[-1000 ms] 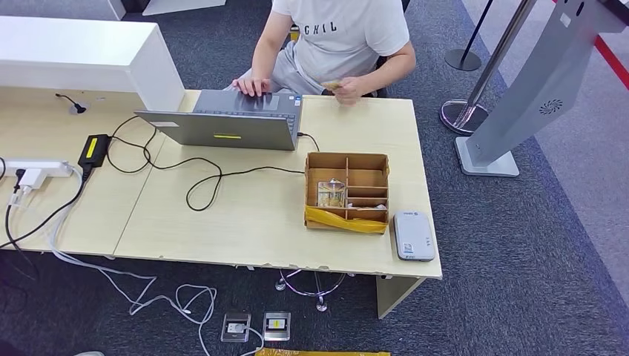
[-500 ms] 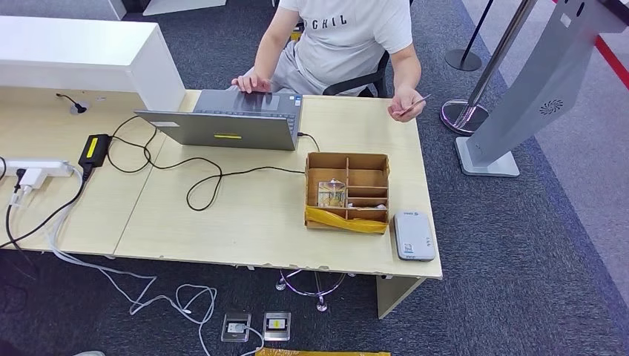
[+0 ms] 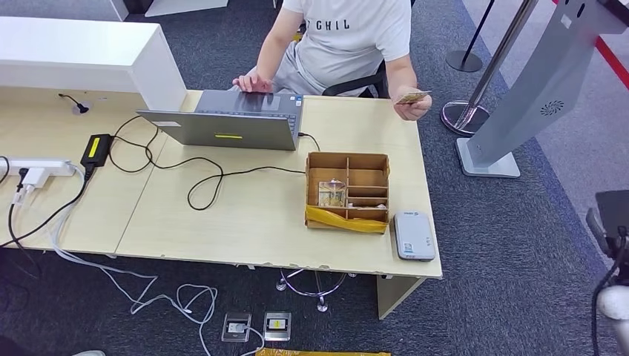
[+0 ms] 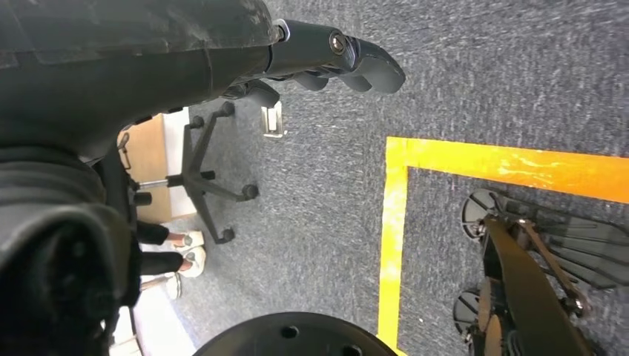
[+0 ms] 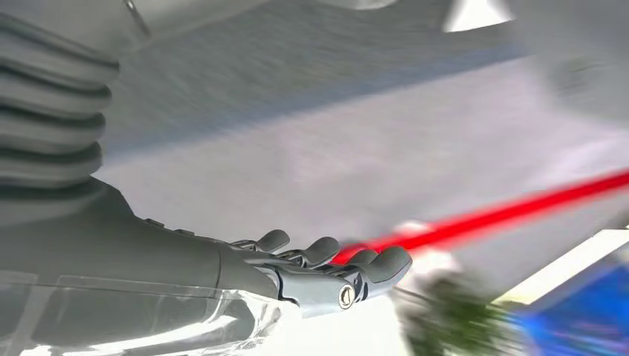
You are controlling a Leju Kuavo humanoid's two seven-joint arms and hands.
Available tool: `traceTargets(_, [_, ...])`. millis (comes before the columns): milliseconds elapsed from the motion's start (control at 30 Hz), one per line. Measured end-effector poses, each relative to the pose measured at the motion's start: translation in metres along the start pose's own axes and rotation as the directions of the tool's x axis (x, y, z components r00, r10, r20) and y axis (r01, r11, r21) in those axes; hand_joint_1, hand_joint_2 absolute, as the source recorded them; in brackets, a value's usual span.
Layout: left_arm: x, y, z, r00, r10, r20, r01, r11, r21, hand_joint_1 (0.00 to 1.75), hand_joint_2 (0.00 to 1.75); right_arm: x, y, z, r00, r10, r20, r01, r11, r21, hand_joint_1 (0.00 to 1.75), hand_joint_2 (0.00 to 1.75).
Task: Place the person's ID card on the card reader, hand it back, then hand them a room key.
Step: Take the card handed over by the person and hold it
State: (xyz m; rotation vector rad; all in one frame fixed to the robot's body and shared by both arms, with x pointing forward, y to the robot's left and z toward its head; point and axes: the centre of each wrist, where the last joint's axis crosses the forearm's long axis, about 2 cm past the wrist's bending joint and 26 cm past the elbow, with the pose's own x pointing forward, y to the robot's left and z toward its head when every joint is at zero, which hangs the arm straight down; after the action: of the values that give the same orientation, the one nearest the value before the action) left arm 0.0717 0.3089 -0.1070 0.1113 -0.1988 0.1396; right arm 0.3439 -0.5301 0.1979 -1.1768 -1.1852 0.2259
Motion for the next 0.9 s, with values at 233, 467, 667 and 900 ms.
traceTargets(233, [0.002,-0.001,0.0,1.0,0.0,0.006,0.0,1.0,-0.002,0.0,0.0,0.12,-0.003,-0.002,0.935,0.117,0.336,-0.119,0.993,-0.013,0.0,1.75])
traceTargets(467, [0.002,0.0,0.0,1.0,-0.006,-0.008,0.006,1.0,-0.001,0.0,0.0,0.188,0.023,0.019,0.797,0.263,0.544,-0.31,0.951,-0.005,0.0,1.75])
traceTargets(667, [0.002,0.0,0.0,1.0,0.003,-0.015,-0.003,1.0,-0.001,0.0,0.0,0.219,0.059,0.046,0.715,0.242,0.656,-0.371,0.927,0.063,0.0,1.75])
traceTargets(900, [0.002,0.0,0.0,1.0,0.013,-0.017,-0.013,1.0,0.004,0.0,0.0,0.233,0.089,0.064,0.666,0.222,0.712,-0.412,0.905,0.104,0.0,1.75])
